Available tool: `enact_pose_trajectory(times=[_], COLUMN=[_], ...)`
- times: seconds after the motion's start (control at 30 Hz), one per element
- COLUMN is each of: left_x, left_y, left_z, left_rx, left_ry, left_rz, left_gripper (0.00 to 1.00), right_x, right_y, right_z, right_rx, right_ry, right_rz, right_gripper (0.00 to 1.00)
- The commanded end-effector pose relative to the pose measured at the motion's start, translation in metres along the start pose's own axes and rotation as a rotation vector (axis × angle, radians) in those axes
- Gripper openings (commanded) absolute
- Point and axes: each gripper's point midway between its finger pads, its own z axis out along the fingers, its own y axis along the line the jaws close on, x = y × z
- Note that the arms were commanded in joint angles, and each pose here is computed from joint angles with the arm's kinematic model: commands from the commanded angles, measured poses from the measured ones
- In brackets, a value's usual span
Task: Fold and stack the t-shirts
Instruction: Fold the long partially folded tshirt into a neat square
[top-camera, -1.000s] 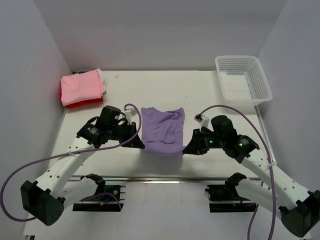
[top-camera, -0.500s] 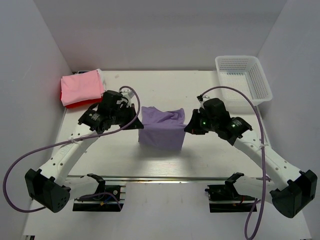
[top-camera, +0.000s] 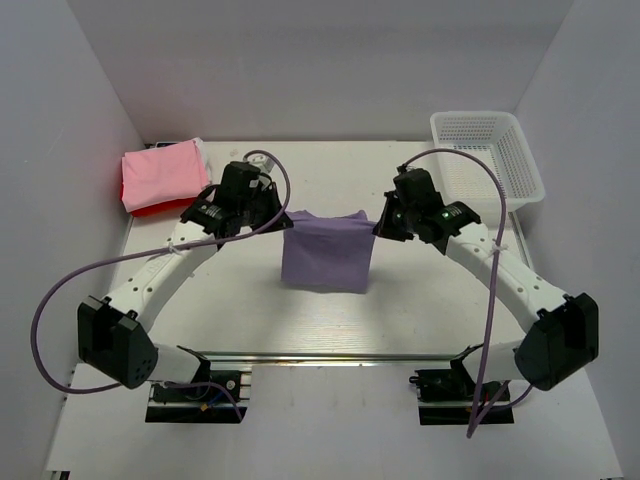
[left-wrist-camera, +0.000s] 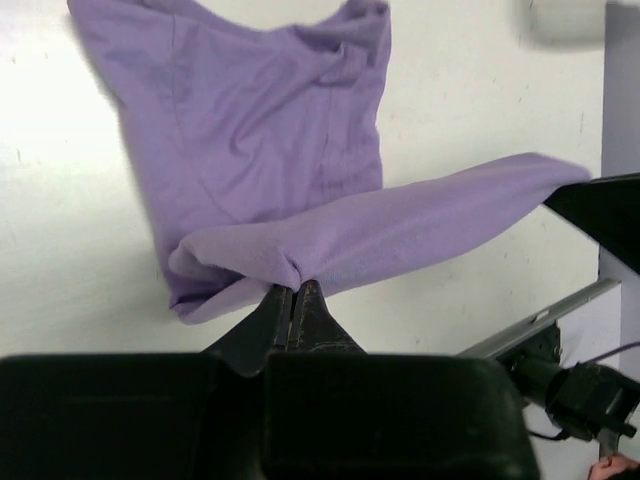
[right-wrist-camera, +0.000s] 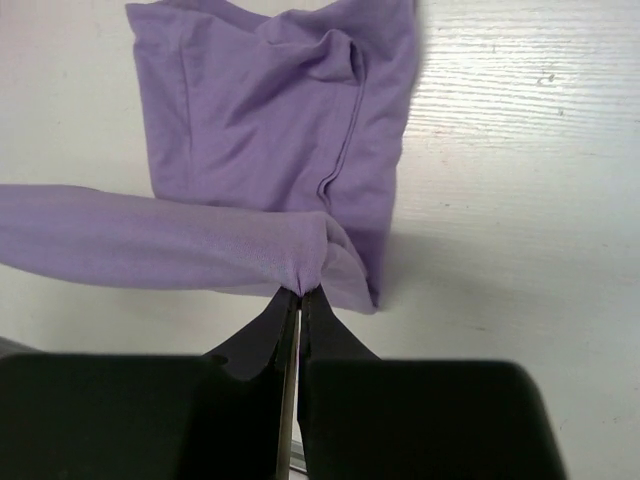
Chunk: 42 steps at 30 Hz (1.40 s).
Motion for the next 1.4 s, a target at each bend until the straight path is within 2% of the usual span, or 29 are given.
enact_pose_trajectory(times=[0.0,0.13,0.43,0.5,0.83,0.9,0.93,0.97,1.0,1.03,1.07,1.17,1.27,1.3,1.33,1.37], left_x=[-0.044,-0.041,-0.079,-0.077,-0.075,-0.083,-0.085,-0.096,-0.108,-0.123,-0.118,-0.142,-0.144,-0.135,-0.134,-0.118], left_y=[0.011,0.015,0.034,0.051,0.074,0.078,0.086,0.083,0.088,0.093,0.098,0.089,0.075,0.068,0.056,0.044], left_z=[0.003,0.023,0.056,0.07,0.116,0.128,0.132,0.137,0.137,0.14,0.146,0.138,0.133,0.129,0.131,0.133], left_rx=[-0.067,-0.045,-0.086,-0.126,-0.082,-0.071,-0.085,-0.071,-0.086,-0.093,-0.1,-0.103,-0.028,0.018,0.057,0.128], left_ry=[-0.116,-0.068,-0.119,-0.077,0.001,-0.015,-0.027,-0.058,-0.085,-0.096,-0.08,-0.113,-0.126,-0.112,-0.129,-0.094], left_rz=[0.005,0.0,0.018,0.004,-0.045,-0.048,-0.053,-0.031,-0.035,-0.024,-0.016,0.027,0.06,0.077,0.098,0.126], left_gripper=[0.0,0.0,0.0,0.0,0.0,0.12,0.21,0.59,0.67,0.86,0.98,1.0,1.0,1.0,1.0,1.0], right_x=[-0.035,-0.047,-0.068,-0.07,-0.073,-0.09,-0.082,-0.101,-0.106,-0.121,-0.114,-0.135,-0.149,-0.14,-0.138,-0.143], right_y=[-0.013,-0.015,-0.016,-0.023,-0.037,-0.035,-0.036,-0.026,-0.026,-0.02,-0.024,-0.017,-0.007,-0.01,-0.007,0.004], right_z=[0.003,0.018,0.06,0.072,0.134,0.141,0.157,0.157,0.161,0.173,0.179,0.18,0.163,0.163,0.147,0.143], right_rx=[0.078,0.09,0.075,0.09,0.117,0.094,0.069,0.035,0.016,-0.013,-0.004,-0.019,-0.045,-0.045,-0.064,-0.118], right_ry=[-0.083,-0.074,-0.014,0.005,0.111,0.065,0.097,0.059,0.063,0.048,0.07,0.054,0.002,0.017,0.008,-0.023], right_rz=[0.02,0.015,0.014,0.016,0.033,0.014,0.002,-0.036,-0.051,-0.081,-0.078,-0.105,-0.124,-0.123,-0.124,-0.128], right_gripper=[0.0,0.0,0.0,0.0,0.0,0.0,0.0,0.1,0.25,0.48,0.56,0.7,0.73,0.83,0.85,0.9])
